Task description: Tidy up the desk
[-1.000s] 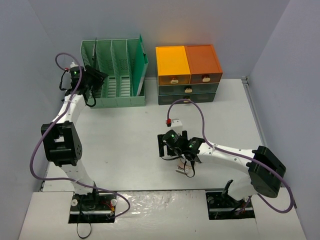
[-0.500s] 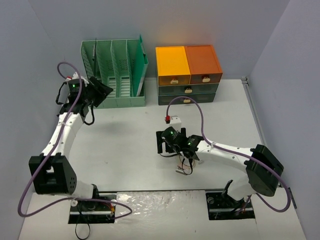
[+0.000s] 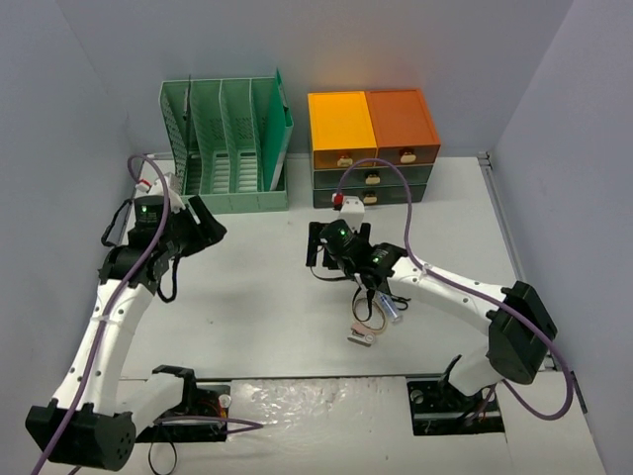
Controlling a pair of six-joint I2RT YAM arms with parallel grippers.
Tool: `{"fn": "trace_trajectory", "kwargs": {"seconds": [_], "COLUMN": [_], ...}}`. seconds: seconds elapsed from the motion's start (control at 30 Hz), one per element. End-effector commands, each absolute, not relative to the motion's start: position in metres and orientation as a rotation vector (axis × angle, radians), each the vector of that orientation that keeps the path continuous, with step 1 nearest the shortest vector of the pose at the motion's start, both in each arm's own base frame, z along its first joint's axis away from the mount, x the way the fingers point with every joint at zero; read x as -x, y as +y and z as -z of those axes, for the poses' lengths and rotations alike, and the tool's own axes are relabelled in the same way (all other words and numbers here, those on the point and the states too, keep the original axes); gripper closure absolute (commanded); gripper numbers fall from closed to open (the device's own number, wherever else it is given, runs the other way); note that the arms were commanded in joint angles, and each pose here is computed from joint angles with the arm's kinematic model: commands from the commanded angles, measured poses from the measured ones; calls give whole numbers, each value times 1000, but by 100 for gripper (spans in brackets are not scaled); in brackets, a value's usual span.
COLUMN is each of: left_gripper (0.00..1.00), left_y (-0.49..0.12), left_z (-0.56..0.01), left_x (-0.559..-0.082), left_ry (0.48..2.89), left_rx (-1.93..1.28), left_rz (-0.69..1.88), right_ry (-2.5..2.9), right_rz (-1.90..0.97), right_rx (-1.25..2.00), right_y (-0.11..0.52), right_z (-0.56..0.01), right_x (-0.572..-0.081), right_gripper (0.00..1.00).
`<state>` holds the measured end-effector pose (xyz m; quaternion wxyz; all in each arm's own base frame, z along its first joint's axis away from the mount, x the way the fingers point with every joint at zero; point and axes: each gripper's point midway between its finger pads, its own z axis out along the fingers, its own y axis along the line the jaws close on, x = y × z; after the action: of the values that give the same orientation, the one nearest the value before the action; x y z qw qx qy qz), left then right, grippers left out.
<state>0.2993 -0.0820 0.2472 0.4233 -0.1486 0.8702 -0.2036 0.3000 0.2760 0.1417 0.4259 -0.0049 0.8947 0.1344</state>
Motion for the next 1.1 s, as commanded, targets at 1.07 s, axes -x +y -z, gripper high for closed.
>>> {"fn": "trace_trajectory", "kwargs": {"seconds": [1.07], "left_gripper": [39], "left_y": [-63], "left_z": [-204], "left_x": [-261], "left_ry": [2285], "left_rx": [290], "left_rz": [227], "right_ry": [1681], "right_rz": [-1080], "right_rx": [-714], "right_y": [158], "right_z": [-246], "right_x": [-552], "right_gripper": [17]}}
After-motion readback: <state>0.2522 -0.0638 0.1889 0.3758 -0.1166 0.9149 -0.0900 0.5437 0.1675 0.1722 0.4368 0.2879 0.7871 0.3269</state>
